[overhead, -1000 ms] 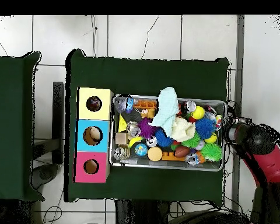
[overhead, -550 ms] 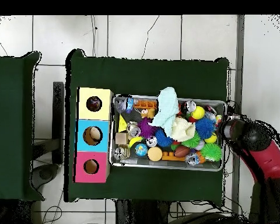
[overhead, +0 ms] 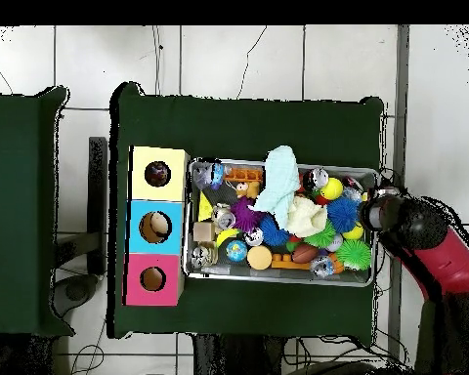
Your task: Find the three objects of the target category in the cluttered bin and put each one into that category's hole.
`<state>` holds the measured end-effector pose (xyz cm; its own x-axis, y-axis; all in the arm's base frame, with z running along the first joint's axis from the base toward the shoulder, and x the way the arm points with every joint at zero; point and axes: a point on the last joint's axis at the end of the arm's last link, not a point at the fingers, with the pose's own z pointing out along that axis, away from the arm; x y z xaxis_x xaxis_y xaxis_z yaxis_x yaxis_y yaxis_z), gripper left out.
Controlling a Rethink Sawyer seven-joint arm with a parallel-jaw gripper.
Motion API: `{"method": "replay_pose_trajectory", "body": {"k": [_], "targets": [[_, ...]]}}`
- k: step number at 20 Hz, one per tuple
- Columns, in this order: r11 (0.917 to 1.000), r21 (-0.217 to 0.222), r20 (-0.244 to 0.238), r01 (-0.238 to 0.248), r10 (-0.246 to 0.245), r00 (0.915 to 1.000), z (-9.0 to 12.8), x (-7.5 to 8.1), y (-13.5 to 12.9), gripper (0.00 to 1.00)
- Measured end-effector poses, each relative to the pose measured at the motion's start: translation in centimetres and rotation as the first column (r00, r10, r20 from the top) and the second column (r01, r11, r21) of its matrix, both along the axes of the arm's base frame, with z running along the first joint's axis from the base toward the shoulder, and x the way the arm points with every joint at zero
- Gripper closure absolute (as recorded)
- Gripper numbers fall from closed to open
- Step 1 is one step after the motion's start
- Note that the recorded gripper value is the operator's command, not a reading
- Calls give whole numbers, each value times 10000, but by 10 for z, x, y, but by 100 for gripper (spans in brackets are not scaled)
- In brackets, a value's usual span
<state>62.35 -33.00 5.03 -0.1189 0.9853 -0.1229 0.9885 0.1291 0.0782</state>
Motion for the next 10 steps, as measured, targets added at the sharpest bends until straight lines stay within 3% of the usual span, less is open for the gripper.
{"method": "replay_pose_trajectory", "body": {"k": [10], "targets": [[9988,110,411,-469,464,9981,13,23,21,0]]}}
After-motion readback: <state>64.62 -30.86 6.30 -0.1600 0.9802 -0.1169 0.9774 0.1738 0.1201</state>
